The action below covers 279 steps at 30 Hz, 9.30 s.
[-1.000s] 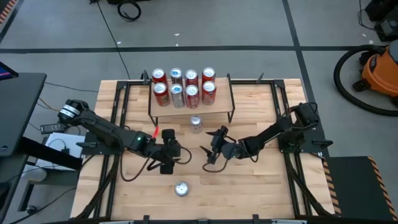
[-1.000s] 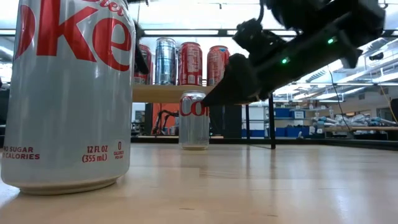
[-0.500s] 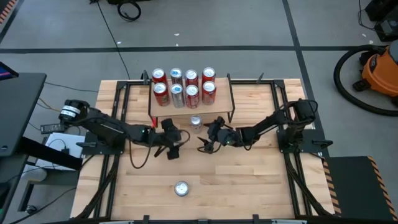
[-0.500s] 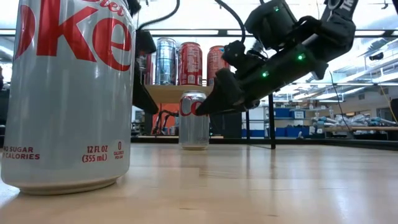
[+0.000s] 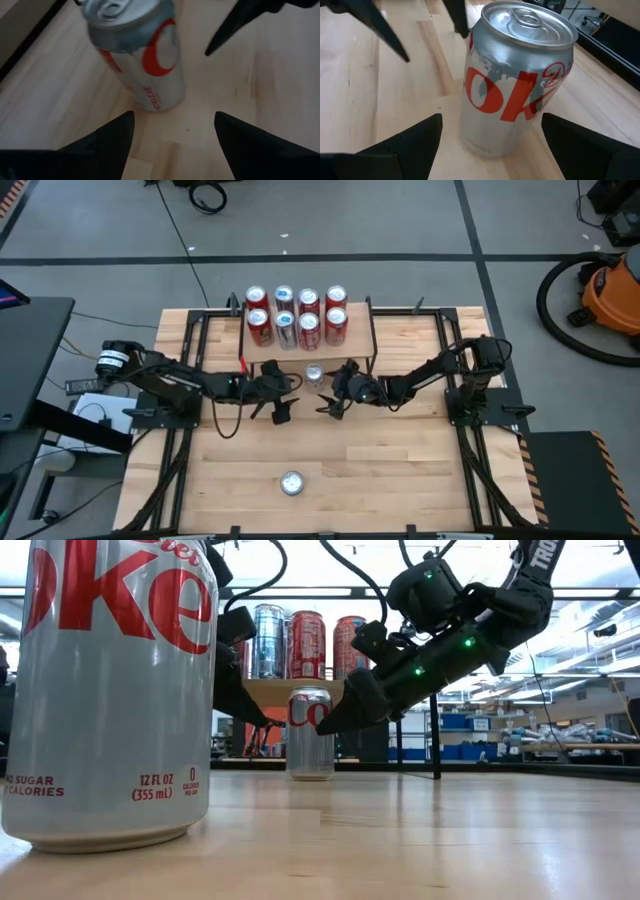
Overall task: Place canned beverage on shelf
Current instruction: Put the red silver soda can on the shelf
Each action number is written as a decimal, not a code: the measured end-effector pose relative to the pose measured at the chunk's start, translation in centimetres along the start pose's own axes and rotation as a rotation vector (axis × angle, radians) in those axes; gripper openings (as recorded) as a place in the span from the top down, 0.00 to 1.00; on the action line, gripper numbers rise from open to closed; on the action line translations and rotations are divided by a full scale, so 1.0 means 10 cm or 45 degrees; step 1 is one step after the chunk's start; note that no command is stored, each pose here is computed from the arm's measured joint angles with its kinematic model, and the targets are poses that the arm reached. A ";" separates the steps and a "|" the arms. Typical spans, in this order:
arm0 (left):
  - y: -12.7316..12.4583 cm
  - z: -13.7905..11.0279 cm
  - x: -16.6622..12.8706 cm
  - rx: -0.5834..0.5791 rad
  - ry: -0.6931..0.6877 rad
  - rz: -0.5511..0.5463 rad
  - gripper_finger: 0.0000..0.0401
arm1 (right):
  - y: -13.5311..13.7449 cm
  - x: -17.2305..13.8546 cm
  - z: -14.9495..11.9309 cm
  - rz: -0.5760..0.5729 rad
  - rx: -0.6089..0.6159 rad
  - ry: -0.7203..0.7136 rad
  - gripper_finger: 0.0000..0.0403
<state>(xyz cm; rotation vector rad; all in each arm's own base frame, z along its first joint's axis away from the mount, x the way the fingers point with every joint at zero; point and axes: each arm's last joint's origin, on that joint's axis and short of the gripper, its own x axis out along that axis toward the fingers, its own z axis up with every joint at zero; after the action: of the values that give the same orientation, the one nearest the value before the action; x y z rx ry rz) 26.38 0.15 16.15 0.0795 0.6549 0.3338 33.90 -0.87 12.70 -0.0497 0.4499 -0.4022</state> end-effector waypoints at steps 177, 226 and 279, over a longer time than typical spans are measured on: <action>-0.34 0.44 -0.10 -0.185 0.118 -0.304 0.29 | -0.21 -0.17 0.13 0.408 -0.517 -0.036 0.13; -0.46 0.40 -0.07 -0.034 0.105 -0.269 0.29 | 0.21 -0.38 0.13 0.413 -0.384 -0.017 0.13; -0.53 0.29 -0.15 0.102 0.225 -0.351 0.29 | -0.02 -0.30 0.03 0.080 -0.365 0.172 0.13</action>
<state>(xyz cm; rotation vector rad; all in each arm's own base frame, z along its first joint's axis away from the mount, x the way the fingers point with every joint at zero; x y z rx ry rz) 28.49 -5.23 18.41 0.0357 0.8433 0.0484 31.45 0.10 14.26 -0.2873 0.6388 -0.2780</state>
